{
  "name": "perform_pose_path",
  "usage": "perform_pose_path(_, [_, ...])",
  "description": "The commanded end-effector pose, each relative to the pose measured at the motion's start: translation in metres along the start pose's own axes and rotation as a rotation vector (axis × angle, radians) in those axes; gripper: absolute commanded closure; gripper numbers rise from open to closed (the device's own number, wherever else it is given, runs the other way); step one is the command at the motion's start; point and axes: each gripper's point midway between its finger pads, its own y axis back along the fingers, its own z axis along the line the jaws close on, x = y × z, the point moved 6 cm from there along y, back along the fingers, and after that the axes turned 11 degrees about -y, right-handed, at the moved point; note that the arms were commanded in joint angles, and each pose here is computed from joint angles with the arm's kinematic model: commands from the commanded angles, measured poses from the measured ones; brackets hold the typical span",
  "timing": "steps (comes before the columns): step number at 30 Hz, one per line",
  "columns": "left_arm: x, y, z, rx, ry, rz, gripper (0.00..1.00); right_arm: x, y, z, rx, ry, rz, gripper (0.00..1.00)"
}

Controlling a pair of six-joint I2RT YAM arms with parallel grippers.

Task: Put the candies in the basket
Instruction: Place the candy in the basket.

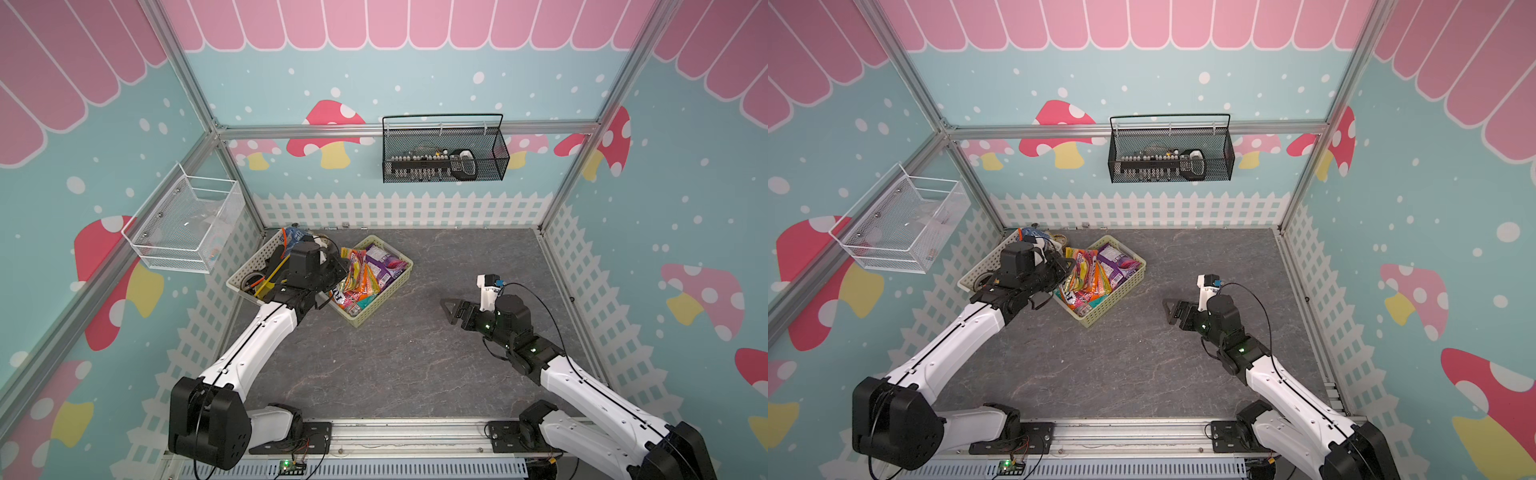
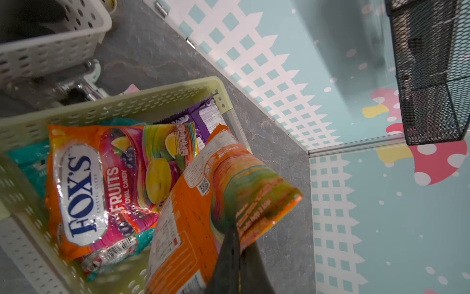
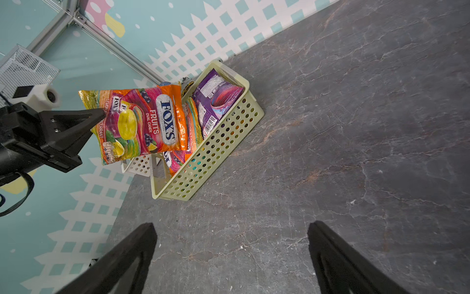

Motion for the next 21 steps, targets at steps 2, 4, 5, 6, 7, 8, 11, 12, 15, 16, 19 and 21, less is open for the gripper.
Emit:
perform_pose_path(2, [-0.019, 0.001, -0.023, 0.122, 0.107, -0.047, 1.00, -0.002, 0.001, 0.008, -0.061, 0.017, -0.019, 0.02])
perform_pose_path(4, [-0.021, -0.003, -0.026, 0.154, 0.156, -0.052, 1.00, -0.002, 0.001, 0.007, -0.055, 0.018, -0.021, 0.01])
perform_pose_path(5, [-0.022, -0.006, -0.027, 0.166, 0.177, -0.053, 1.00, -0.002, 0.000, 0.007, -0.054, 0.022, -0.019, 0.01])
perform_pose_path(6, [-0.021, -0.011, -0.024, 0.166, 0.198, -0.055, 1.00, -0.002, 0.000, 0.007, -0.050, 0.028, -0.020, 0.01])
perform_pose_path(7, [-0.019, -0.017, -0.020, 0.153, 0.225, -0.050, 1.00, -0.003, 0.000, 0.006, -0.045, 0.030, -0.021, 0.01])
perform_pose_path(8, [-0.017, -0.023, -0.014, 0.139, 0.246, -0.046, 1.00, -0.003, 0.000, 0.006, -0.043, 0.033, -0.022, 0.01])
perform_pose_path(11, [-0.004, -0.038, 0.009, 0.081, 0.302, -0.036, 1.00, -0.004, 0.002, 0.007, -0.046, 0.036, -0.028, 0.01])
perform_pose_path(12, [0.002, -0.042, 0.017, 0.058, 0.315, -0.038, 1.00, -0.004, 0.002, 0.008, -0.047, 0.039, -0.029, 0.01])
perform_pose_path(15, [0.014, -0.050, 0.038, -0.003, 0.336, -0.026, 1.00, -0.004, 0.004, 0.008, -0.044, 0.048, -0.032, 0.01])
perform_pose_path(16, [0.017, -0.051, 0.045, -0.023, 0.331, -0.024, 1.00, -0.005, 0.004, 0.007, -0.042, 0.050, -0.037, 0.01])
perform_pose_path(19, [0.023, -0.052, 0.063, -0.074, 0.331, -0.027, 0.99, -0.004, 0.005, 0.006, -0.035, 0.050, -0.036, 0.01])
perform_pose_path(21, [0.026, -0.050, 0.075, -0.095, 0.342, -0.017, 0.93, -0.004, 0.004, 0.005, -0.030, 0.047, -0.037, 0.02])
